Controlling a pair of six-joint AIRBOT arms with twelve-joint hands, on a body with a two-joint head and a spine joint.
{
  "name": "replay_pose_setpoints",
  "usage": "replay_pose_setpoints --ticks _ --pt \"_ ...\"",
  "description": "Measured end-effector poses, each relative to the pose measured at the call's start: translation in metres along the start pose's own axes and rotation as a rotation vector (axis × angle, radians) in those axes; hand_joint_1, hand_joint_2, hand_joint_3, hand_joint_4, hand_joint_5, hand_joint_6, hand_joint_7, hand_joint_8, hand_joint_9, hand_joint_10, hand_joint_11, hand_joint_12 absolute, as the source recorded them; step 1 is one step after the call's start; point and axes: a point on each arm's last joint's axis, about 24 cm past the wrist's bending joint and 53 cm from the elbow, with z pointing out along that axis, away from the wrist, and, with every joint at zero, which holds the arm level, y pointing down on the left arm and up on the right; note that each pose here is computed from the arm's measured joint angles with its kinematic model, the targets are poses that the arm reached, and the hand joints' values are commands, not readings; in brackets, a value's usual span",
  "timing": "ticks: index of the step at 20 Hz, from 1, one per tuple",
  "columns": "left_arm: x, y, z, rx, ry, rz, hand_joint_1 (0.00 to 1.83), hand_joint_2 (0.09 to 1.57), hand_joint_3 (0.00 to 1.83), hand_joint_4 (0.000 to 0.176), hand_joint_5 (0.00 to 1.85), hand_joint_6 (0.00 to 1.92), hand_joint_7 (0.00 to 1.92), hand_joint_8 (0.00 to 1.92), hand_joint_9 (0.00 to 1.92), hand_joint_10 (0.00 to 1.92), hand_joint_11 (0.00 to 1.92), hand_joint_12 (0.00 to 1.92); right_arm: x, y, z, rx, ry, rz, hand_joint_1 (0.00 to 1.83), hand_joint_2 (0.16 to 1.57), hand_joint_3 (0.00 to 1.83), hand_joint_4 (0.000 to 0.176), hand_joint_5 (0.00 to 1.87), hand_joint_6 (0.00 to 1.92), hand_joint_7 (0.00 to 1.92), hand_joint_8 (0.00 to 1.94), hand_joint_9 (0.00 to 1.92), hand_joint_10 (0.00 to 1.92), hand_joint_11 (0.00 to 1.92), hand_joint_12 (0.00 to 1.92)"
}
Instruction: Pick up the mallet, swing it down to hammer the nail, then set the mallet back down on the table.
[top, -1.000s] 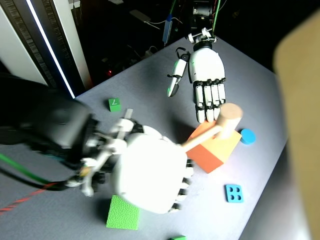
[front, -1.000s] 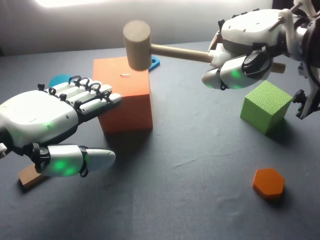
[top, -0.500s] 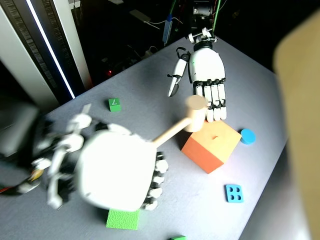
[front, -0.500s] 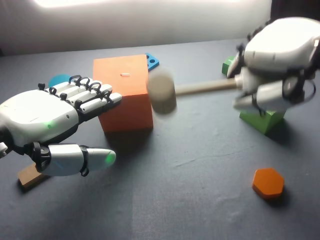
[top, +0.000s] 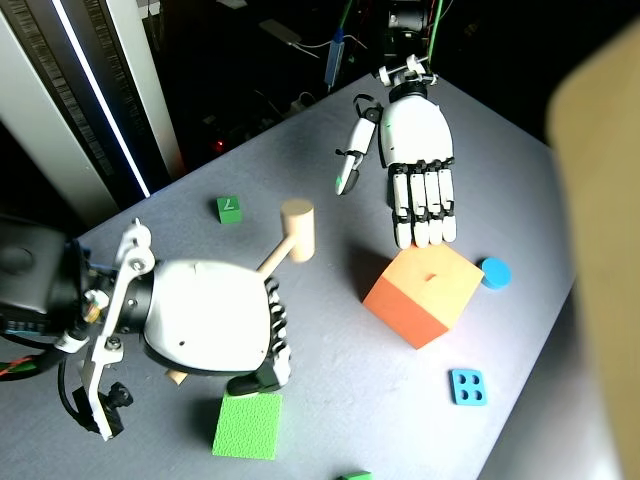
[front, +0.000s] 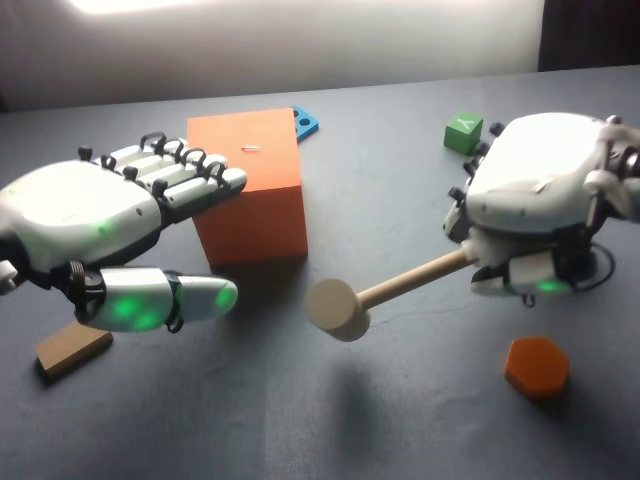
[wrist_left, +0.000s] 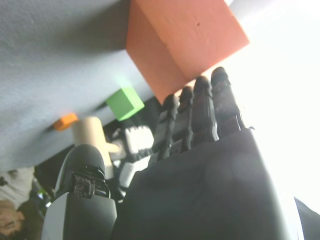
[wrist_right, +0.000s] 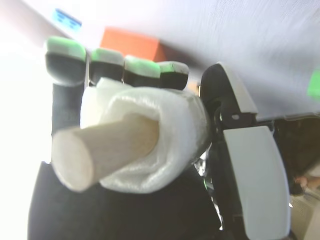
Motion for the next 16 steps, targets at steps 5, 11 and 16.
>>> replay_pose_setpoints --ticks 5,11,16 --pt "-0.018 -0.007 -0.006 0.009 -0.028 0.012 0.00 1.23 0.00 0.000 0.00 0.00 0.00 0.00 0.00 0.00 0.00 0.00 0.017 0.016 0.025 -0.029 0.033 0.008 0.44 1.44 0.00 0.000 0.88 1.92 0.98 1.94 0.91 1.92 0.93 1.92" --pt "-0.028 -0.019 -0.018 0.036 -0.006 0.042 0.00 1.23 0.00 0.000 0.01 0.00 0.00 0.00 0.00 0.00 0.00 0.00 0.037 0.022 0.042 -0.019 0.066 0.017 0.50 1.43 0.00 0.000 0.87 1.92 0.98 1.94 0.92 1.92 0.92 1.92" --pt "-0.030 -0.018 -0.023 0.018 -0.001 0.033 0.00 1.23 0.00 0.000 0.00 0.00 0.00 0.00 0.00 0.00 0.00 0.00 0.046 0.019 0.044 0.000 0.081 0.024 0.44 1.42 0.00 0.000 0.87 1.92 0.97 1.94 0.90 1.92 0.91 1.92"
